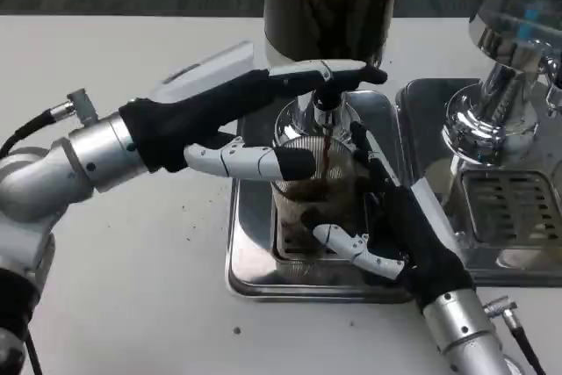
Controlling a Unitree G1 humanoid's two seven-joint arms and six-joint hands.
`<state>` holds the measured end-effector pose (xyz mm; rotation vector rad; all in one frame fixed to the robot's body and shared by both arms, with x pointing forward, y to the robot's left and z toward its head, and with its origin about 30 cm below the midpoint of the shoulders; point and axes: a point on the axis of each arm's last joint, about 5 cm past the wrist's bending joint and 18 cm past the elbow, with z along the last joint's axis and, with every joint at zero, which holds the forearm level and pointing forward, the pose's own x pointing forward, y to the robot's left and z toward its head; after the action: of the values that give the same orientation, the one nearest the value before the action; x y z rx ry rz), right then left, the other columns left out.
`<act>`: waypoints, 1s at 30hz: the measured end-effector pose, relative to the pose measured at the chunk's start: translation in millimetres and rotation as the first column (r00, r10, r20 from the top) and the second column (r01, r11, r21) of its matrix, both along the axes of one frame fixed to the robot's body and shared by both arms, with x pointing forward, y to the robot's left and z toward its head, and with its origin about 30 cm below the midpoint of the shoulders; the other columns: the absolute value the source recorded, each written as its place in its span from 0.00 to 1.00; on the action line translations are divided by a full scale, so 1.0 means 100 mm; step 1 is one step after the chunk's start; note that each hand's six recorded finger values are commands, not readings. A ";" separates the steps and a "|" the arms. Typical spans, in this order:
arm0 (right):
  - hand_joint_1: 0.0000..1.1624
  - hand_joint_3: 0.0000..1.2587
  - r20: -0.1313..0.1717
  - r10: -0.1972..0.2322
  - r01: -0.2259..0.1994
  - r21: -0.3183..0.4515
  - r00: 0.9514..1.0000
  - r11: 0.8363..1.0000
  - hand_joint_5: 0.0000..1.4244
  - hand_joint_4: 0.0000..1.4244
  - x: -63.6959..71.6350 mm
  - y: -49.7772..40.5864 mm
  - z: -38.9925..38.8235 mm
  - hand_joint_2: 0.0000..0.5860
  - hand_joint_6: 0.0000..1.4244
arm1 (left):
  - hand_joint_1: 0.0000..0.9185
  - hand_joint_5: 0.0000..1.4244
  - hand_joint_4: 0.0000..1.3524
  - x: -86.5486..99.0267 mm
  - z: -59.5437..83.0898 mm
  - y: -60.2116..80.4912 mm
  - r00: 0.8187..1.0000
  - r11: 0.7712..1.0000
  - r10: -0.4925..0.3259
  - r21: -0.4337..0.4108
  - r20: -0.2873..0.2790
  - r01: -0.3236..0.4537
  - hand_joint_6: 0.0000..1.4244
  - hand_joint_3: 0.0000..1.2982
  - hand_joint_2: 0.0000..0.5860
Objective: Grasp the cup under the faucet to collect the drink, then remove the cup.
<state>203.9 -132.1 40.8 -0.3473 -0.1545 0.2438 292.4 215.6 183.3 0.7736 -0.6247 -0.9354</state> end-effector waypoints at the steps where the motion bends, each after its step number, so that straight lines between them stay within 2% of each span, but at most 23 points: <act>1: 0.53 0.00 -0.003 0.000 0.000 0.001 1.000 1.000 0.02 0.00 0.00 0.005 -0.004 0.37 0.09 | 0.00 0.11 0.08 0.00 0.00 0.00 1.000 1.000 0.000 0.000 0.000 0.000 0.08 0.14 0.20; 23: 0.52 0.00 -0.006 0.013 -0.013 0.011 1.000 1.000 0.02 0.00 0.05 0.047 -0.003 0.38 0.08 | 0.00 0.11 0.08 -0.02 -0.04 0.07 0.998 0.998 0.036 -0.051 -0.043 -0.039 0.09 0.10 0.18; 30: 0.52 0.00 -0.007 0.014 -0.014 0.016 1.000 1.000 0.02 0.00 0.06 0.045 -0.002 0.38 0.09 | 0.00 0.11 0.08 -0.02 -0.08 0.13 0.993 0.994 0.062 -0.089 -0.099 -0.070 0.09 0.10 0.18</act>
<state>209.4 -127.5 40.6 -0.3297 -0.1517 0.2579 290.2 228.8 174.8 0.6586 -0.5509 -0.8719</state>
